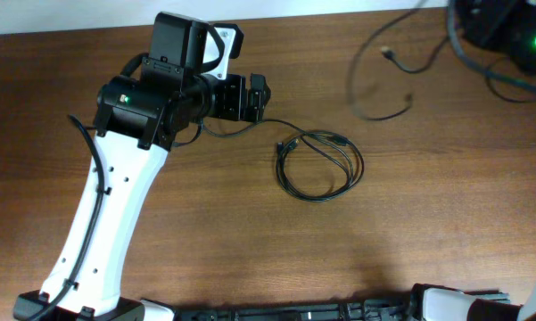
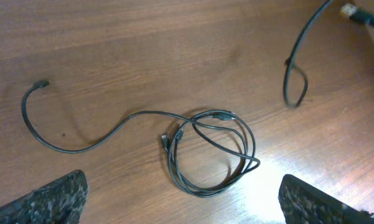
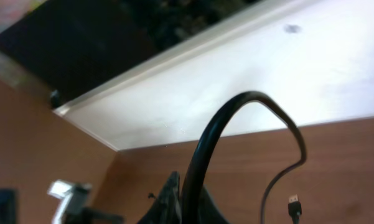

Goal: Untangle cables

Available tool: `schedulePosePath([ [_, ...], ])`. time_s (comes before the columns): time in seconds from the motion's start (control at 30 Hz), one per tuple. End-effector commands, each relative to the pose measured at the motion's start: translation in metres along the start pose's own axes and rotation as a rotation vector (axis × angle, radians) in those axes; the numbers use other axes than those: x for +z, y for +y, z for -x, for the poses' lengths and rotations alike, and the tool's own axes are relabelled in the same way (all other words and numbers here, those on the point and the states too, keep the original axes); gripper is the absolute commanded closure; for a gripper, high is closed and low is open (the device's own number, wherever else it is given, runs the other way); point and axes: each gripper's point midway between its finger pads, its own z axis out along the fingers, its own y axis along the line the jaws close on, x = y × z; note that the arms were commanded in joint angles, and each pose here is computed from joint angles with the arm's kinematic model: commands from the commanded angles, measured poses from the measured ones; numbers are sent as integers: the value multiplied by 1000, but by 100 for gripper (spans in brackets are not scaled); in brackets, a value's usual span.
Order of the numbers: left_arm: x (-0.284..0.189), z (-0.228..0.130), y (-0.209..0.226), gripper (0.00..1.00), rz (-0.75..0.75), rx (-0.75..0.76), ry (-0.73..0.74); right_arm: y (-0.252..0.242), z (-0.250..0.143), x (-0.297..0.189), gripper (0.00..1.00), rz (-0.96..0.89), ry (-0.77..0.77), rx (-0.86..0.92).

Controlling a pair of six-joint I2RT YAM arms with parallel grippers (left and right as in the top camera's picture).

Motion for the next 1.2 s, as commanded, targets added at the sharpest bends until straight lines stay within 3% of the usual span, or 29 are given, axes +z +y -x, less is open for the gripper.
schedulePosePath([
  [0.0, -3, 4, -1, 1, -13, 15, -13, -39, 18, -29, 96, -145, -69, 8],
  [0.2, -3, 4, -1, 1, -13, 15, -13, -128, 22, -86, 96, -478, -113, 94],
  [0.33, -3, 4, -1, 1, -13, 15, -13, -191, 18, -153, 96, -784, -174, 186],
  [0.67, -3, 4, -1, 1, -13, 15, -13, -254, 13, -298, 96, -1210, -391, 354],
  [0.87, -3, 4, -1, 1, -13, 15, -13, -276, 1, -351, 96, -1322, -457, 442],
  [1.17, -3, 4, -1, 1, -13, 15, -13, -339, -8, -330, 96, -1206, -372, 550],
])
